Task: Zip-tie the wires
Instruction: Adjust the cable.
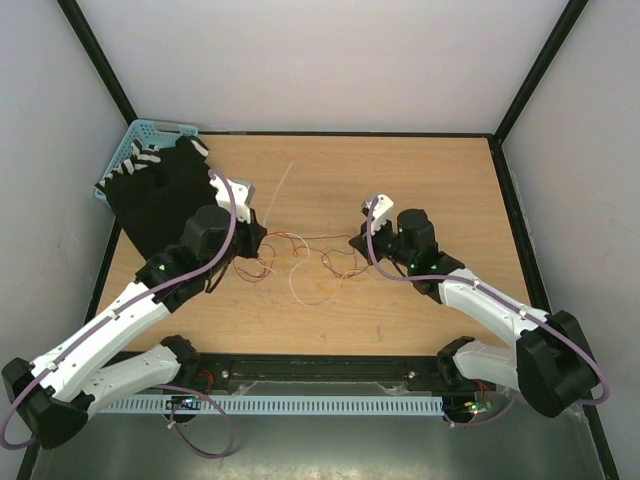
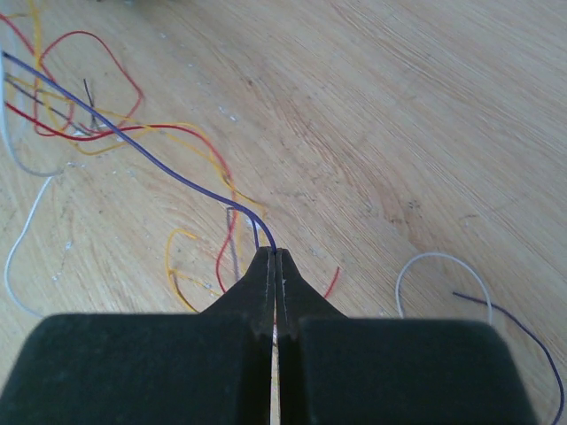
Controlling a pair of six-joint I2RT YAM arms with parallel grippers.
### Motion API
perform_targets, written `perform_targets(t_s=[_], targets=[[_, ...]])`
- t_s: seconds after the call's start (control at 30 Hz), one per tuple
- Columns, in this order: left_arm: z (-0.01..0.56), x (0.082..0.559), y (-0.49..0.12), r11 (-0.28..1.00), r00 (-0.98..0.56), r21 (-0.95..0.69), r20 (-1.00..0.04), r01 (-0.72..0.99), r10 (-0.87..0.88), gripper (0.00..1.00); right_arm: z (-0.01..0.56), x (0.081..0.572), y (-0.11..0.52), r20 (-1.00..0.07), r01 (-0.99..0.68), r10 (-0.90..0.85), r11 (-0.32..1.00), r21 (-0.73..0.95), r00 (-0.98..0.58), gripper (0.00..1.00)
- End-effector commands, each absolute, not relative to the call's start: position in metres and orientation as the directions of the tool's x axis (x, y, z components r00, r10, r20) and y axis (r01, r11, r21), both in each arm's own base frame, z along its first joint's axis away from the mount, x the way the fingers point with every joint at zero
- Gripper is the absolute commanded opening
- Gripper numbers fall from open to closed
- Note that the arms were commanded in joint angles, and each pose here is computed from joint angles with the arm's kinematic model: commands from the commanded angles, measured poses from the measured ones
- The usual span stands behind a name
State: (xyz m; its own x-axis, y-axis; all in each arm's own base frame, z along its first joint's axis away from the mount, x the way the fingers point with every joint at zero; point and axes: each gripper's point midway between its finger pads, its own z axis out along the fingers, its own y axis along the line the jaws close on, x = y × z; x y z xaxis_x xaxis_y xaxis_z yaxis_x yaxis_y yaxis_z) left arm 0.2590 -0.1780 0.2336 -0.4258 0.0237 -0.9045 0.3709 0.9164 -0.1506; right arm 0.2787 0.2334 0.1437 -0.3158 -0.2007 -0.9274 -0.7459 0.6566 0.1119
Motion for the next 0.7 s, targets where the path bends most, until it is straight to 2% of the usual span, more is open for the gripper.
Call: perform_targets(t_s=[0.0,0.4,0.67], targets=[[0.24,0.259,-0.171,0.923,-0.409,-0.14,-0.912,0.358,0.02,0.0,0.14,0.287,0.215,-0.917,-0.659,-0.164,0.741,0.128,-0.363,0.0],[0.24,0.26,-0.165,0.927,-0.412,-0.146,-0.911,0.345,0.01,0.0,0.131,0.304,0.175,-0.897,-0.489,-0.067,0.855,0.174,-0.437,0.0],[0.239,0.259,-0.162,0.928,-0.415,-0.156,-0.91,0.339,-0.001,0.0,0.127,0.307,0.158,-0.891,-0.429,-0.03,0.883,0.189,-0.454,0.0]])
